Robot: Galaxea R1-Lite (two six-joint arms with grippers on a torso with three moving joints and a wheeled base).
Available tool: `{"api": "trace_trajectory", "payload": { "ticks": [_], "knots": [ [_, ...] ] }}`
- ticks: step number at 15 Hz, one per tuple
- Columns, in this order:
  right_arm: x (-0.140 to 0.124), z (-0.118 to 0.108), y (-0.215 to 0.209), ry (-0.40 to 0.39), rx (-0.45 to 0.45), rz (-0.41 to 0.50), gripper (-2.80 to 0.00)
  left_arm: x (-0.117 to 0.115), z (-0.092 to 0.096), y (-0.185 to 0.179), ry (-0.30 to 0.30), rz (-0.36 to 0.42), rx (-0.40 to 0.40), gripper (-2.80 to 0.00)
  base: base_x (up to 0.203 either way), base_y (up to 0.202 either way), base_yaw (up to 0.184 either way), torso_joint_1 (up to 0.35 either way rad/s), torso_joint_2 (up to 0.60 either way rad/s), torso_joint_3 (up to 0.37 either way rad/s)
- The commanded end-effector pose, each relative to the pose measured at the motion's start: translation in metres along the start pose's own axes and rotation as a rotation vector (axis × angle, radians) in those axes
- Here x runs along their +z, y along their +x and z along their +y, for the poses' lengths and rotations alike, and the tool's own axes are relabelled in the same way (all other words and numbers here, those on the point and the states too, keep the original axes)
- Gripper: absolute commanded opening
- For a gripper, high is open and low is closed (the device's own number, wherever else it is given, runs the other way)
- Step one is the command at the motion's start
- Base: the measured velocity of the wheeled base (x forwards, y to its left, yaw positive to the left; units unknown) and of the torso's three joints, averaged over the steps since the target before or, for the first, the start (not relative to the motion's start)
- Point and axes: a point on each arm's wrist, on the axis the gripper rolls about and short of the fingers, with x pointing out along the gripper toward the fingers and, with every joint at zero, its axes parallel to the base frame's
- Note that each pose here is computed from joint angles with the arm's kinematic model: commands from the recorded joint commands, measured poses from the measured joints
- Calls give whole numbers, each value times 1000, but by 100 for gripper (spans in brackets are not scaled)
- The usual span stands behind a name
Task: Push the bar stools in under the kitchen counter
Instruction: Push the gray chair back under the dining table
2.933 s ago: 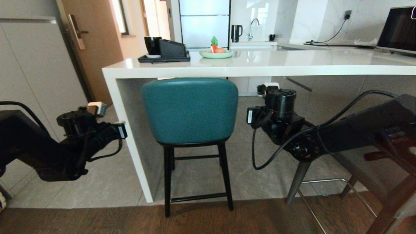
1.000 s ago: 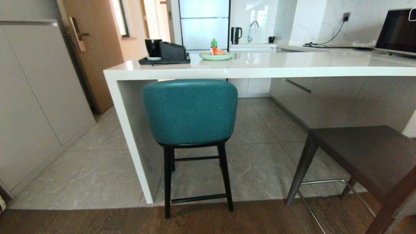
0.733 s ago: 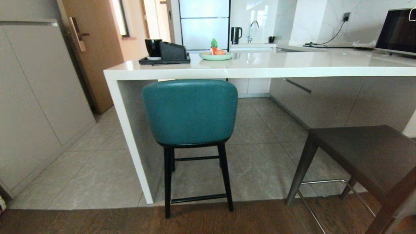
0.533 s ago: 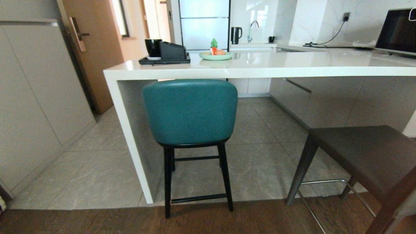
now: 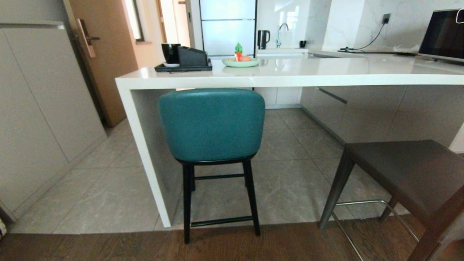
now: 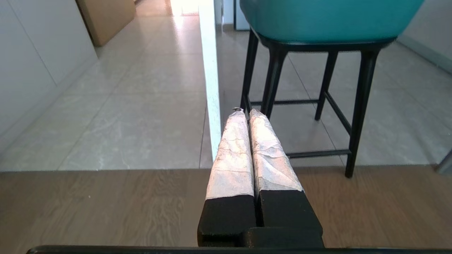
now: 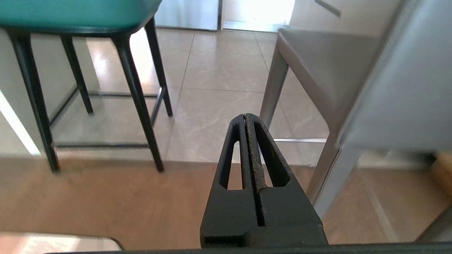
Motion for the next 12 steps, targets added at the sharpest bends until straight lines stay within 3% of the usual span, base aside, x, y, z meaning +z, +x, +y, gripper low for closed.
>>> {"api": "trace_trajectory", "payload": {
  "ticks": [1,5,8,12],
  "knots": [
    [-2,0,1,15,-16,13,-280,0,0,-1,-2,18,0,-280,0,0,0,0,0,0],
    [-2,0,1,33,-23,12,-280,0,0,-1,-17,16,2,-280,0,0,0,0,0,0],
    [-1,-1,1,108,-42,5,-280,0,0,0,-18,16,2,-280,0,0,0,0,0,0],
    [-1,-1,1,107,-42,5,-280,1,0,0,-21,-10,1,-280,0,0,0,0,0,0]
  ]
}}
